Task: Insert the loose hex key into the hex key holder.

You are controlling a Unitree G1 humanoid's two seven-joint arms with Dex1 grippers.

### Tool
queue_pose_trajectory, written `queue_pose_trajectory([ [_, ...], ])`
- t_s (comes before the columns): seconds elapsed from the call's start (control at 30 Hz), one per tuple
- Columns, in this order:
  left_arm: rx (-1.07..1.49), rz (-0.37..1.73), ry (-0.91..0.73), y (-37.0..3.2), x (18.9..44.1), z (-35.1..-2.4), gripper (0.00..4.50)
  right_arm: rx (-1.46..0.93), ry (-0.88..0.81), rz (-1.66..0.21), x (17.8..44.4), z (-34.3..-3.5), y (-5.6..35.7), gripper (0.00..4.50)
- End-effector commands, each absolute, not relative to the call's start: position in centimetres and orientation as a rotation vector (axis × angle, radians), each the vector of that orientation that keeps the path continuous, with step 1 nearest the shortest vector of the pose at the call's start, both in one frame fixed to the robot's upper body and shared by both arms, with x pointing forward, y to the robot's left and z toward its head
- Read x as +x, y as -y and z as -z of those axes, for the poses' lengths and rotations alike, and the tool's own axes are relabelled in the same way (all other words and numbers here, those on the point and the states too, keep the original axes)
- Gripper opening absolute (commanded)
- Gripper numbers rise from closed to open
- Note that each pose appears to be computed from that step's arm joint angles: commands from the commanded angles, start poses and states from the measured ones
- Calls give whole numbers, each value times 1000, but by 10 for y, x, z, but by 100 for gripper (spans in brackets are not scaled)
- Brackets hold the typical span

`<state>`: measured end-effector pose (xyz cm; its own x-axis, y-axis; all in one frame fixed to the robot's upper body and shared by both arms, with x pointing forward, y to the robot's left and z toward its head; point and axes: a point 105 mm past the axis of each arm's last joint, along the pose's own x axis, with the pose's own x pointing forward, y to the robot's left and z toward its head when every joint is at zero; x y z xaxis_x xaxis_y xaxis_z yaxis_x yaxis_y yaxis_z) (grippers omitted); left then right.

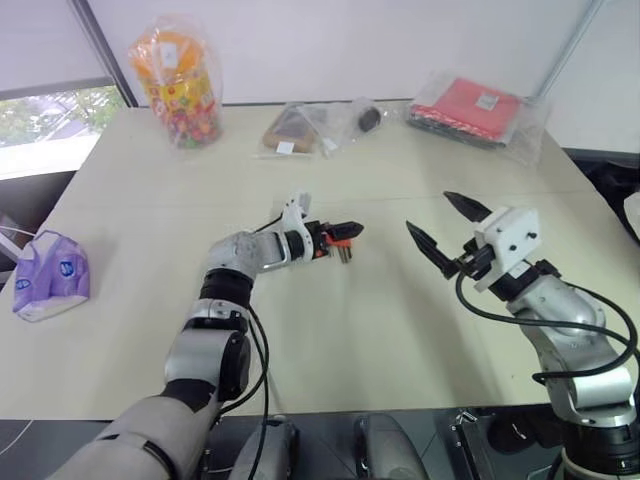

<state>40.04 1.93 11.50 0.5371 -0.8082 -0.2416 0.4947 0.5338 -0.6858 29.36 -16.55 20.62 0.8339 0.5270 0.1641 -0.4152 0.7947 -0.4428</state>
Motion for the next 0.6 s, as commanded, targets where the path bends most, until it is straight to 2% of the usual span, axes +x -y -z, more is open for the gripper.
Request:
queue_pose_trajectory([
  [0.03,-490,807,-570,-40,401,-115,444,-424,342,-513,288,-219,164,360],
  [0.4,-105,825,-370,-87,394,-156,444,-454,328,-549,294,-224,172,360],
  [0.6,73,918,-263,-103,377,-176,444,-437,225,-687,294,-219,171,360],
])
